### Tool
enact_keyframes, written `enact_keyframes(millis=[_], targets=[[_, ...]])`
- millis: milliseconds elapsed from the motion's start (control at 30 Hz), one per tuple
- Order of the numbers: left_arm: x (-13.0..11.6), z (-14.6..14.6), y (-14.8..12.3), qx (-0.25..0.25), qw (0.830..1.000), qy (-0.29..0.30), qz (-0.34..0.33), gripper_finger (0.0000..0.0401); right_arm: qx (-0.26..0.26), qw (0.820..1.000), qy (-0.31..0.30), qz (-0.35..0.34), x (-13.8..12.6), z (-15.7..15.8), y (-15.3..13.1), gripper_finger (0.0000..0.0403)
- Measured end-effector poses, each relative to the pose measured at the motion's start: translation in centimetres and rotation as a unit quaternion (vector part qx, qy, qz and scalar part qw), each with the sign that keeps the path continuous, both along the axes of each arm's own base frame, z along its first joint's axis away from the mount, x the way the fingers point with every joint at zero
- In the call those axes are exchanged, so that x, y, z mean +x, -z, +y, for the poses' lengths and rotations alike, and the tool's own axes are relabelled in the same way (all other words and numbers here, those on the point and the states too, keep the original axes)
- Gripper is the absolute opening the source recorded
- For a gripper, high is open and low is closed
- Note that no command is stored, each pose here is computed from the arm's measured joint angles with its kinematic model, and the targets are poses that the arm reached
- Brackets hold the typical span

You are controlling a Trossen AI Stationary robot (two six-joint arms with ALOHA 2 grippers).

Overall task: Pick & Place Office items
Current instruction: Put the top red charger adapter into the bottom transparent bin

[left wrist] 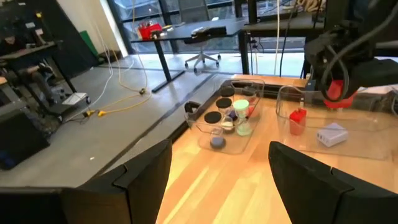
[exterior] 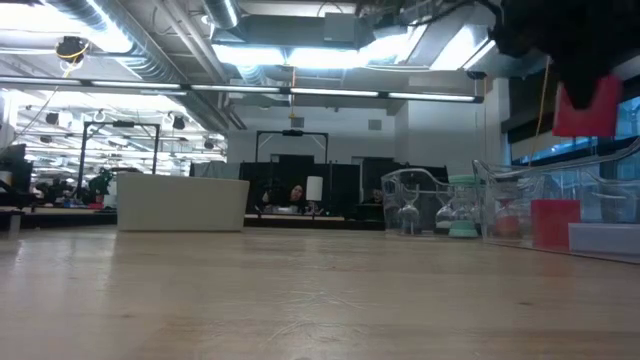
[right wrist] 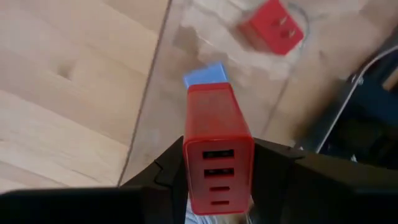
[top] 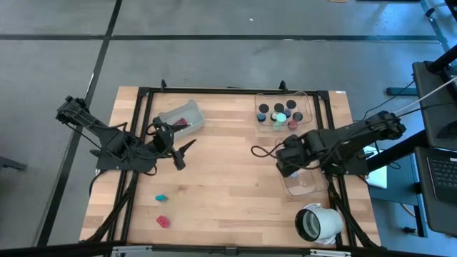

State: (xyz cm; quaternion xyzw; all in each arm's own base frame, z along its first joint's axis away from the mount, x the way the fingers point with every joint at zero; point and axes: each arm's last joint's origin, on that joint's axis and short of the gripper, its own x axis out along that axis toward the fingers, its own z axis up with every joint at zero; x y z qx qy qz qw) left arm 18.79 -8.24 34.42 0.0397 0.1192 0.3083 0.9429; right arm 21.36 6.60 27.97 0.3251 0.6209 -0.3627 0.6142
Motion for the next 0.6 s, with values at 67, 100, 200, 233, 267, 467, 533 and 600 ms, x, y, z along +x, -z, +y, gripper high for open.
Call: enact_keyframes(millis=[67,100,200,233,267,467,533,600], targets=[[0.0,0.0,0.1,0.001,1.0,-0.001,0.005,0.0264,0.007,1.0,0.003,0.026,0.5,0.1,0.7,0.0119],[-0.1,0.0,0.1,0.002,1.0,-0.001,0.006,0.0264,0.009,0.999,0.006,0.039,0.8,0.1,1.1,0.0119],[-0.1,0.1,0.3,0.006,1.0,-0.001,0.014,0.0264,0.015,0.995,0.017,0.098,1.4,0.0,2.4,0.0119],[-0.1,0.1,0.3,0.007,1.0,-0.001,0.016,0.0264,0.018,0.993,0.014,0.118,1.5,-0.1,2.8,0.0119],[-0.1,0.1,0.3,0.009,1.0,-0.001,0.018,0.0264,0.019,0.99,0.013,0.137,1.7,-0.2,3.2,0.0119],[-0.3,0.2,0.6,0.014,0.999,-0.002,0.031,0.0264,0.032,0.977,0.0,0.21,3.2,-1.3,5.5,0.0119],[-0.4,0.2,0.8,0.012,0.999,-0.004,0.036,0.0264,0.04,0.973,-0.011,0.225,3.7,-1.8,6.2,0.0119],[-0.5,0.3,1.0,0.012,0.999,-0.006,0.043,0.0264,0.047,0.971,-0.027,0.234,4.1,-2.1,6.9,0.0119]])
